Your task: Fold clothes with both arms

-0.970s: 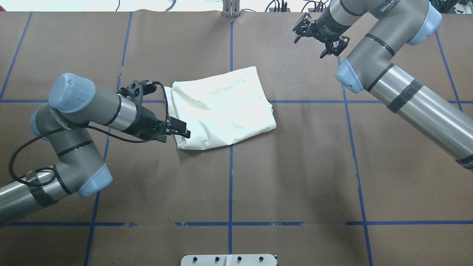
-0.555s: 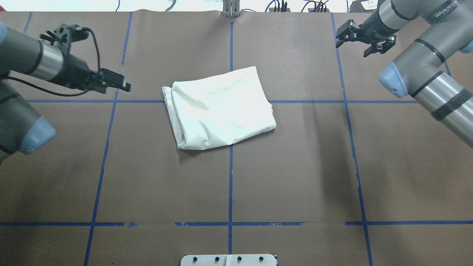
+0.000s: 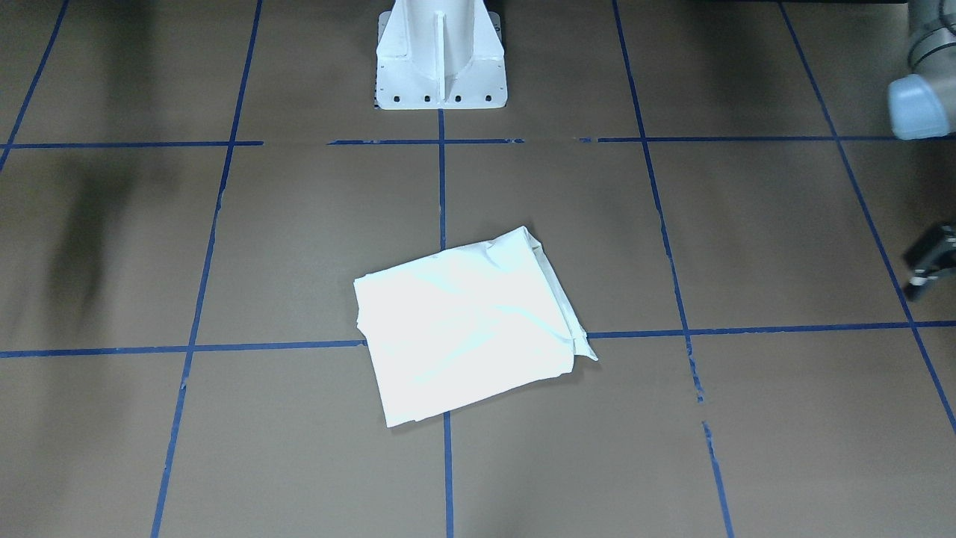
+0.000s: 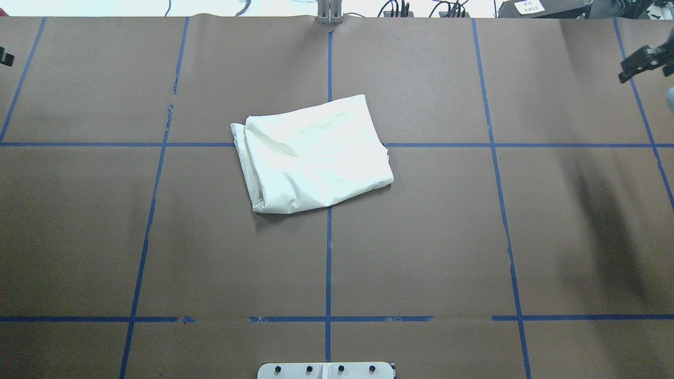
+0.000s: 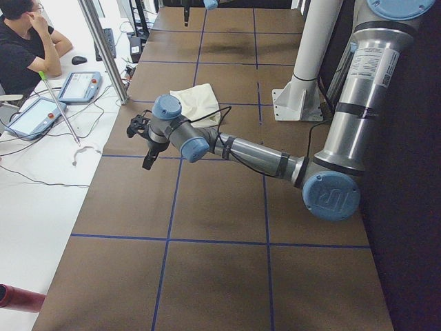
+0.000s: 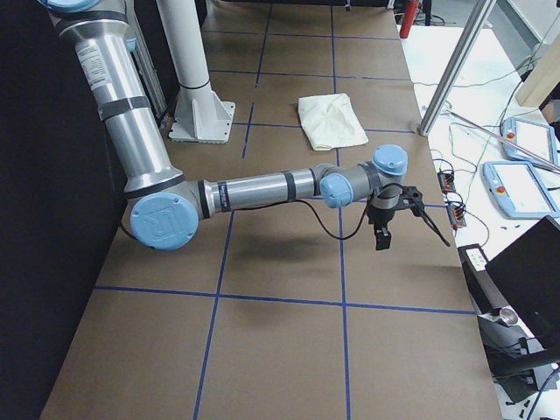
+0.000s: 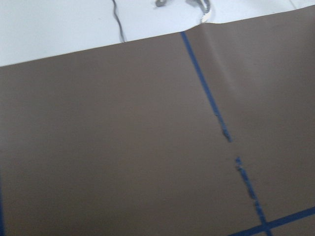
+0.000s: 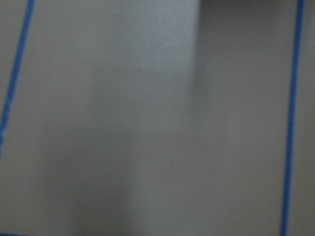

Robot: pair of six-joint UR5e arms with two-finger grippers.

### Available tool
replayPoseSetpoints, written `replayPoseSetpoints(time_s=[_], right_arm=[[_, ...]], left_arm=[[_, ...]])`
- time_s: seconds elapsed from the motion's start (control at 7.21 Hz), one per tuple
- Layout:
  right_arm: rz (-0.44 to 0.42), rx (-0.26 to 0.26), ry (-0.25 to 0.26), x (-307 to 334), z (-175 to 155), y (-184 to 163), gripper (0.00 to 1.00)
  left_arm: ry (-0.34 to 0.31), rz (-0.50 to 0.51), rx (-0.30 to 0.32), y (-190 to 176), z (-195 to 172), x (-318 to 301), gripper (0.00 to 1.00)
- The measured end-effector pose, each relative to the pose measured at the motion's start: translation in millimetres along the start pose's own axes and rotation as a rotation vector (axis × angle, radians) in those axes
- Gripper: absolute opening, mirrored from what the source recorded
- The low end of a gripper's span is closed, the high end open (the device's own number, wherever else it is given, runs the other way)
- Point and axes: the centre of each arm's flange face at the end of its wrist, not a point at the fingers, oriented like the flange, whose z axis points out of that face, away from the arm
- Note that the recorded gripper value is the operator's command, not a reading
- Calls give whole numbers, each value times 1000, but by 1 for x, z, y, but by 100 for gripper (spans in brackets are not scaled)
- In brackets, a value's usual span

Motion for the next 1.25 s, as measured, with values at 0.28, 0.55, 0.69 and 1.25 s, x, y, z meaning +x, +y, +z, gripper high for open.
replayPoseSetpoints(time_s=[0.28, 0.55, 0.69, 1.25], right_arm=[[-22, -58, -73, 99, -24, 61, 100], [-17, -53, -108, 125, -40, 115, 100], [-21, -44, -110, 123, -45, 131, 100], [69, -64, -125, 124, -40, 158, 100]], left_arm=[[-99, 111, -113, 20, -26, -89, 100], [-3, 97, -174, 70, -36, -150, 100], [52, 79, -178, 95, -21, -167, 100], [-24, 1, -248, 116, 4, -171, 100]])
